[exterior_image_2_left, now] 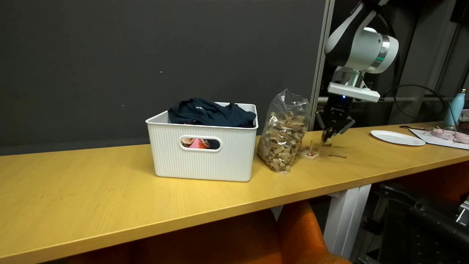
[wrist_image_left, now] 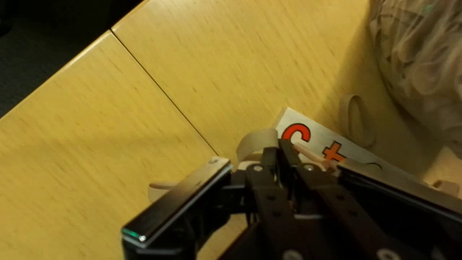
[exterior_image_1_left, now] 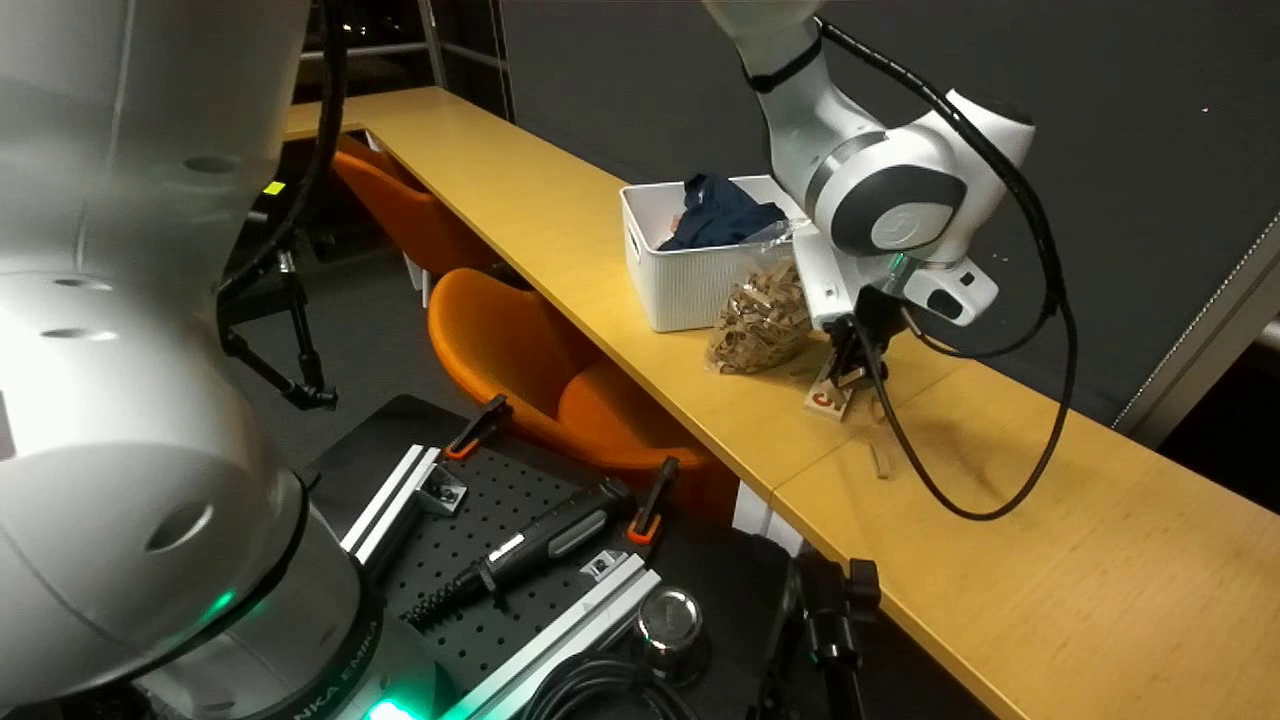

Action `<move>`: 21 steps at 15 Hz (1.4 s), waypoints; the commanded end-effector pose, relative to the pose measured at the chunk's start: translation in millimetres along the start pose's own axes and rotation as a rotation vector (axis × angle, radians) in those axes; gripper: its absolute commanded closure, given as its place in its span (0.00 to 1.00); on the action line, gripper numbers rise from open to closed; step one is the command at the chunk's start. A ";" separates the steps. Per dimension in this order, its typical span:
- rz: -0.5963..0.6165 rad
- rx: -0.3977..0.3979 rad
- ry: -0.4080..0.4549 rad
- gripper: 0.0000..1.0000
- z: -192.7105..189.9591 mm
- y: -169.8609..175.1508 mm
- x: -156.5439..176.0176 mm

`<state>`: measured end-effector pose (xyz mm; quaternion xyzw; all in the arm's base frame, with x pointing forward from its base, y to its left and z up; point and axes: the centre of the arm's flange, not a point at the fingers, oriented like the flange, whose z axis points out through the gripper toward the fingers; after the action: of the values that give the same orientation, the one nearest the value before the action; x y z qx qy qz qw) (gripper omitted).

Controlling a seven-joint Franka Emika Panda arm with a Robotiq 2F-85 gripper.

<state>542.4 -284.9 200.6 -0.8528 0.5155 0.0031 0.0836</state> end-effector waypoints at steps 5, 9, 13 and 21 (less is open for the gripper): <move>-0.078 0.040 0.186 0.99 -100.9 -9.1 -44.0; -0.122 0.070 0.267 0.99 -142.5 -21.2 -64.0; -0.192 0.075 0.325 0.99 -156.0 -56.7 -67.2; -0.302 0.069 0.366 0.99 -152.9 -119.2 -84.1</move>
<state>573.6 -191.4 375.0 -0.8997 0.3999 -0.1729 0.0279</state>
